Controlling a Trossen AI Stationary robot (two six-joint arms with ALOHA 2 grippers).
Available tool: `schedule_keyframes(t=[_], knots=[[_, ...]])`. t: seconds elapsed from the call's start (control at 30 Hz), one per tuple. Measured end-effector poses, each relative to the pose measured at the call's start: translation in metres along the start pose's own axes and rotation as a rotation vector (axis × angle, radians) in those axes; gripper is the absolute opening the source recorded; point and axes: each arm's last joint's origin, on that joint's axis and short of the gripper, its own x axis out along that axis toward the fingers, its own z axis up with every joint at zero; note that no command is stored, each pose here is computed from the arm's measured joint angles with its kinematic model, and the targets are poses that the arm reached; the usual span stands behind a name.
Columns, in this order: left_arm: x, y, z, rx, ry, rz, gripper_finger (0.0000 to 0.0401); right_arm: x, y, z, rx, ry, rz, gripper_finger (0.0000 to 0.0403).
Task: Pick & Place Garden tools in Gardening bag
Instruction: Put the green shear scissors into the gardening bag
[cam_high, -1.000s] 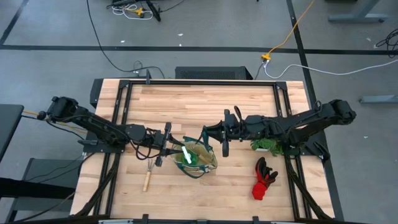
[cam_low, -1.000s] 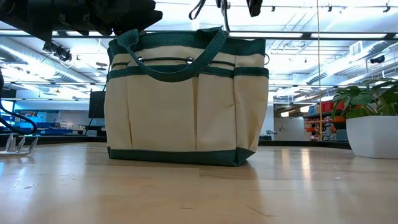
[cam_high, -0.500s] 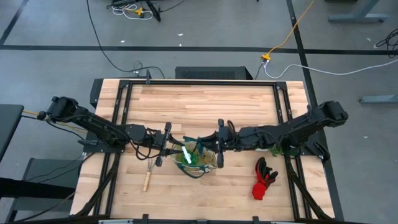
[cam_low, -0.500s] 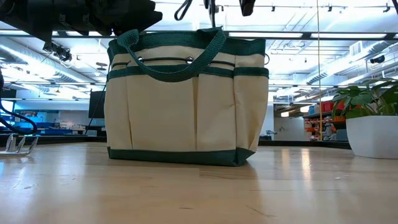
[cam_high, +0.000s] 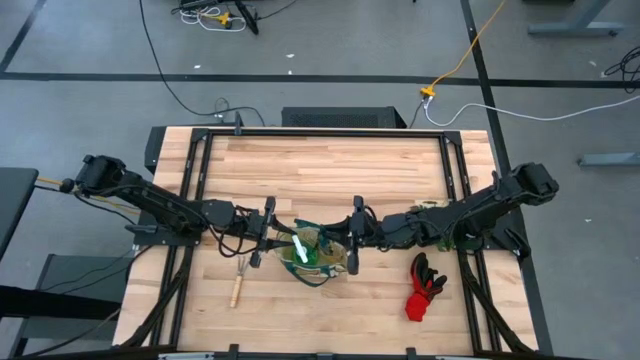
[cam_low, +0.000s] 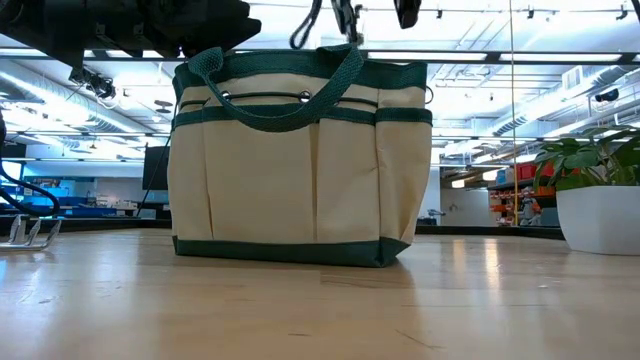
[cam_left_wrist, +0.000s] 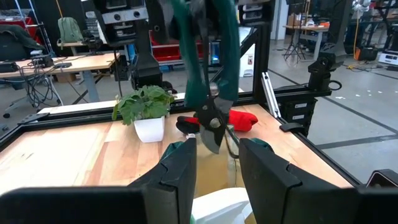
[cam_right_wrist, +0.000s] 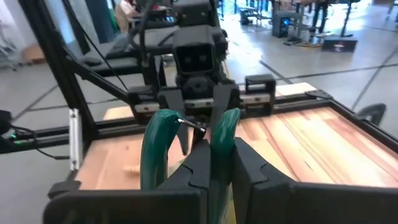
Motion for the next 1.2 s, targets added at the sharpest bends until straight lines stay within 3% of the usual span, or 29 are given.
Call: schedule_keyframes(t=[1.2], knots=[[0.000,0.000,-0.001,0.000,0.008,0.000,0.0126,0.011,0.010,-0.027,0.020,0.072,-0.101,0.0027]])
